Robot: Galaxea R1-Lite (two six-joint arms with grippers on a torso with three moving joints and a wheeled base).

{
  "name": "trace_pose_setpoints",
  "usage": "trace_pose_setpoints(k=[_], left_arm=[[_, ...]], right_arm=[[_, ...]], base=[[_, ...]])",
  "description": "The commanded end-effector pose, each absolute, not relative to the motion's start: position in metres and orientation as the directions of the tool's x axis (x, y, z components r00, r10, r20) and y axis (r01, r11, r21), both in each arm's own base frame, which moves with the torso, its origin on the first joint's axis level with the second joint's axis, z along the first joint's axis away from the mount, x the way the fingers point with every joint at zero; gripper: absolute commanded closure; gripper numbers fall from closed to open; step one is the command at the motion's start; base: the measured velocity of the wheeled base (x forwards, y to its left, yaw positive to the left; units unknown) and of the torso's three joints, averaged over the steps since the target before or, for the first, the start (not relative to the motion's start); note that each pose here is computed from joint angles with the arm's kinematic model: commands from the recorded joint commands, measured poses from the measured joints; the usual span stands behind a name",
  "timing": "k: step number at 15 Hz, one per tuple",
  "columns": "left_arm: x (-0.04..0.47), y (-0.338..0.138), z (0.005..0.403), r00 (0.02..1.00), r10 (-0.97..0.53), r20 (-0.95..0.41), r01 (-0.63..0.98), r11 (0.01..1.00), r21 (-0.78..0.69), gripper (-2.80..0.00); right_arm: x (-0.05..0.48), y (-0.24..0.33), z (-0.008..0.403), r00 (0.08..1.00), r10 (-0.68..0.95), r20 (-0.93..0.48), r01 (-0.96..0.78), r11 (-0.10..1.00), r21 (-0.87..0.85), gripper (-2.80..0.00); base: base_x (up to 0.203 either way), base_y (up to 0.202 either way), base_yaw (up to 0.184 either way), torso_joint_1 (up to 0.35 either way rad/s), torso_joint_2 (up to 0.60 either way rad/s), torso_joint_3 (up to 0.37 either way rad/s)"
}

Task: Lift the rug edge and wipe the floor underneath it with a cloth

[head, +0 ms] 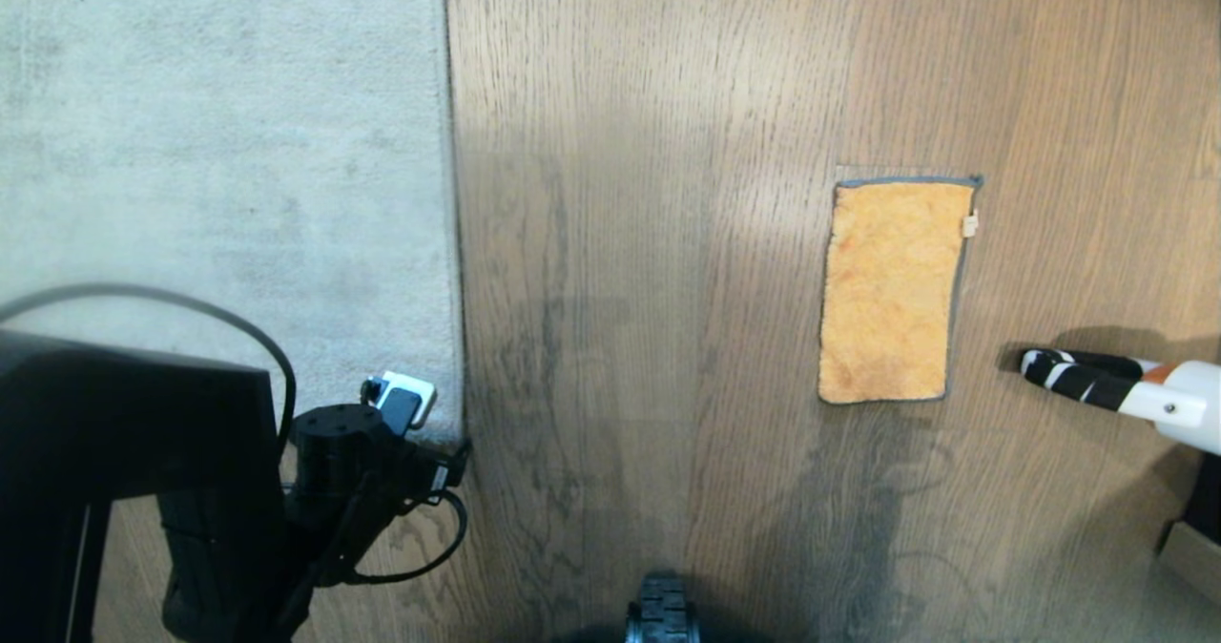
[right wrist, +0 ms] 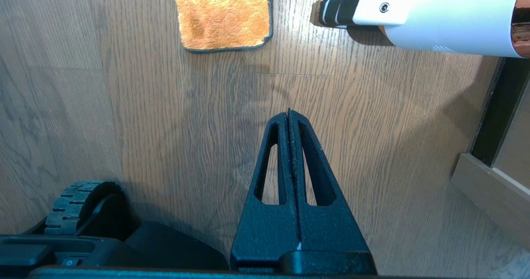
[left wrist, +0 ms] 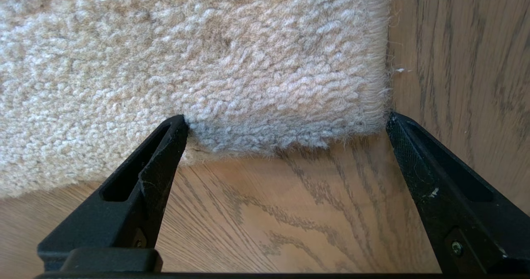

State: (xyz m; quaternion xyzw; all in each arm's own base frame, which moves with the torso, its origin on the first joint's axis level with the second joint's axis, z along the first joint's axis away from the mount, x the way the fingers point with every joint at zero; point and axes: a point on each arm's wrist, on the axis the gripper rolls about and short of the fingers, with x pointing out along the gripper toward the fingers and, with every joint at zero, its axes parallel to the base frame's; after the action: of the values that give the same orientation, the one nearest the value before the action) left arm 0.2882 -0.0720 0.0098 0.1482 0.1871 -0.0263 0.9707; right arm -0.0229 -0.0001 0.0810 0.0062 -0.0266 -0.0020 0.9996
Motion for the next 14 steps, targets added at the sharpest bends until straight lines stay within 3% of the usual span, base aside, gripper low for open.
trace_pose_setpoints(k=[1, 2, 14], left_arm=[[0.2892, -0.0705, 0.0103, 0.932, 0.01, -0.363, 0.101, 0.953, 0.285, -2.8], [0.2893, -0.07, 0.0098, 0.931, 0.012, -0.364, 0.099, 0.953, 0.286, 0.0], [0.2871, -0.0652, 0.0102, 0.928, 0.025, -0.371, 0.095, 0.949, 0.302, 0.0]], right_arm=[[-0.0228, -0.0001, 0.0812, 0.999, -0.004, 0.054, 0.003, 1.0, 0.012, 0.0], [-0.0228, -0.0001, 0.0812, 0.999, -0.005, 0.054, 0.004, 1.0, 0.013, 0.0], [-0.0228, -0.0001, 0.0812, 0.999, -0.005, 0.054, 0.004, 1.0, 0.013, 0.0]], base=[[0.0, 0.0, 0.0, 0.0, 0.0, 0.0], [0.0, 0.0, 0.0, 0.0, 0.0, 0.0], [0.0, 0.0, 0.0, 0.0, 0.0, 0.0]])
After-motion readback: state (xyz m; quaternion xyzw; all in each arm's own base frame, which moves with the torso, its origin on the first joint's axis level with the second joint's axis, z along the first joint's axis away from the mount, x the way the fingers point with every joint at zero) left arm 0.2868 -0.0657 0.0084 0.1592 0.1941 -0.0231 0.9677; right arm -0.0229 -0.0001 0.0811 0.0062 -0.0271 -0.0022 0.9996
